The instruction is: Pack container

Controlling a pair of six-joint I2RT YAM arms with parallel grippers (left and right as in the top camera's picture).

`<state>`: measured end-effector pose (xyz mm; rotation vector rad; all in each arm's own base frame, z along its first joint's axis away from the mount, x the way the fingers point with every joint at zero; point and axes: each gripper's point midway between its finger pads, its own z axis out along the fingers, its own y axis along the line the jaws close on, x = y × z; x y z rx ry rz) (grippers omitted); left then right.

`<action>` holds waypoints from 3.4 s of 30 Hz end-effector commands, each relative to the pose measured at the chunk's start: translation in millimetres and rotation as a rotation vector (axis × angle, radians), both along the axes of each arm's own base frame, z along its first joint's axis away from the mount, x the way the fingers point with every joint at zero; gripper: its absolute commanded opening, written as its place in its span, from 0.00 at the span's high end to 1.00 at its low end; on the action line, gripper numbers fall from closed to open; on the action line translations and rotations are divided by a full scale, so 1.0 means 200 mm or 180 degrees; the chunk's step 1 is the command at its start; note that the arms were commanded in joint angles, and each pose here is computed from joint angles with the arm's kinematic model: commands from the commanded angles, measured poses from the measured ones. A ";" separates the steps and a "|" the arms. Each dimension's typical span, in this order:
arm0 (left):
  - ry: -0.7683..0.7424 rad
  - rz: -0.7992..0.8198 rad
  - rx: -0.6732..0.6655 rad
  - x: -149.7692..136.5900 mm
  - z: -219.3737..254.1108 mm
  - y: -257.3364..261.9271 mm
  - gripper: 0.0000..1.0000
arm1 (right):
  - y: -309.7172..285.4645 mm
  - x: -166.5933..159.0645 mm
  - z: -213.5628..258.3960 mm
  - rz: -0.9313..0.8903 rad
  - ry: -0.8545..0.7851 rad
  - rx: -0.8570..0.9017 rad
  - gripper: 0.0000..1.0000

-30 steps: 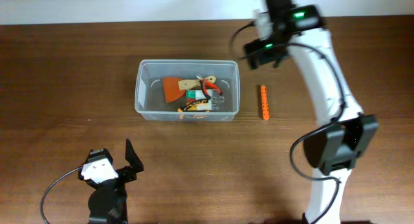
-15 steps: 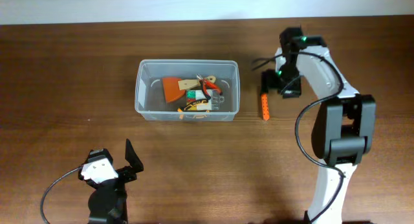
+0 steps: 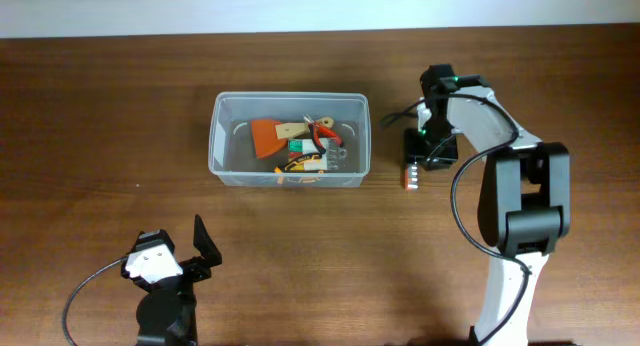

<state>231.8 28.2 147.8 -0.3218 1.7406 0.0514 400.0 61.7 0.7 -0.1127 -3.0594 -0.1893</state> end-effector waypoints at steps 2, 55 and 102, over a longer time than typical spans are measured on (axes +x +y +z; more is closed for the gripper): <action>0.0006 -0.0007 0.0029 0.00 0.00 0.00 0.01 | 0.04 -0.07 -0.06 0.0070 0.0095 -0.0055 0.67; 0.0006 -0.0007 0.0029 0.00 0.00 0.00 0.01 | 1.11 0.46 0.83 0.3768 -0.2252 -0.0794 0.01; 0.0006 -0.0007 0.0029 0.00 0.00 0.00 0.01 | 0.31 -0.15 2.26 0.1465 -0.3393 -0.0274 0.01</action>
